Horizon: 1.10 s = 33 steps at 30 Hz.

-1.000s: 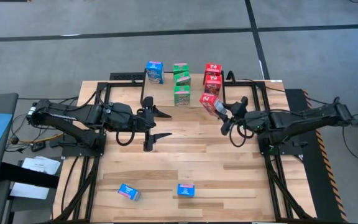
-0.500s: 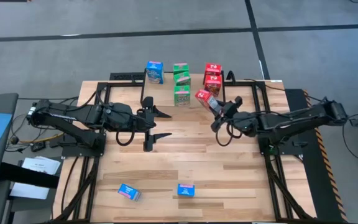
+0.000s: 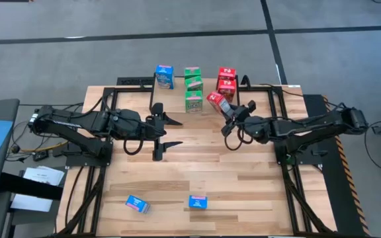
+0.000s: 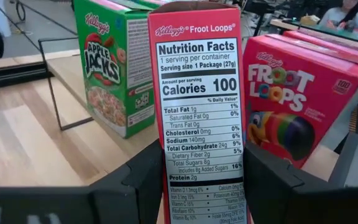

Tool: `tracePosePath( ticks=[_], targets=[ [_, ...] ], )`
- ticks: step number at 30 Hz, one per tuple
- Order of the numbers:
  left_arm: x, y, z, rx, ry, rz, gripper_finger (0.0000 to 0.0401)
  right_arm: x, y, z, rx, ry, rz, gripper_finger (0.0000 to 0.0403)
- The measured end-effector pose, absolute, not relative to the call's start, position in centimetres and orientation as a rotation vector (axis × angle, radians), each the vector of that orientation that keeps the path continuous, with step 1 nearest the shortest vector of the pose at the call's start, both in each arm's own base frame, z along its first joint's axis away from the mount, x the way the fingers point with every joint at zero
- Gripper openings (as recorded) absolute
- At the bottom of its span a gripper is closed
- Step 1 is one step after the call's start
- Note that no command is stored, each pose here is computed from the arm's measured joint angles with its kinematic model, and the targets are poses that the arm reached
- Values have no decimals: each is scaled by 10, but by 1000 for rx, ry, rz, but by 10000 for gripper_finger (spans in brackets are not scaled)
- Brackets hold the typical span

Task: Stack cereal on shelf
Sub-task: Put the red cereal box on the shelf aligned with the red cereal boxes

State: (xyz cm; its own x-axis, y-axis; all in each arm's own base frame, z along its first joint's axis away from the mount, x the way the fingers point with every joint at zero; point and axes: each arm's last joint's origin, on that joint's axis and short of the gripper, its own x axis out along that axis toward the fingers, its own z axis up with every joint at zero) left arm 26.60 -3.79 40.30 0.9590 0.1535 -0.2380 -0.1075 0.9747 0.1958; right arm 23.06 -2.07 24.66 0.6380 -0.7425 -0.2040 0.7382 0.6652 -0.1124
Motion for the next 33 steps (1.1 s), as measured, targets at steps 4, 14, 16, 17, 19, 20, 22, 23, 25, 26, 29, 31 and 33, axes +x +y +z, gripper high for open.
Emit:
tracePosePath(
  ticks=[4,14,16,17,19,20,22,23,25,26,29,31,33],
  targets=[
    [266,-38,403,183,255,133,283,232,-22,250,-21,210,-849,205],
    [266,-38,403,201,256,131,283,231,-23,250,-66,234,-843,205],
    [266,-38,403,200,256,131,283,232,-23,250,-68,235,-840,205],
    [266,-38,403,200,256,131,283,232,-23,250,-68,235,-840,205],
    [266,-38,403,200,256,131,283,232,-23,250,-68,235,-839,205],
    [266,-38,403,200,256,131,283,231,-23,250,-72,238,-840,205],
    [266,-38,403,199,256,131,283,231,-24,250,-88,245,-841,205],
    [266,-38,403,199,256,131,283,231,-24,250,-94,249,-842,205],
    [266,-38,403,199,256,131,283,231,-25,250,-118,263,-841,205],
    [266,-38,403,199,256,131,283,231,-26,250,-128,269,-834,205],
    [266,-38,403,198,256,131,283,232,-28,249,-127,277,-796,205],
    [266,-38,403,197,256,131,283,232,-29,249,-124,284,-764,205],
    [266,-38,403,197,256,131,283,232,-31,249,-122,287,-760,205]
  ],
)
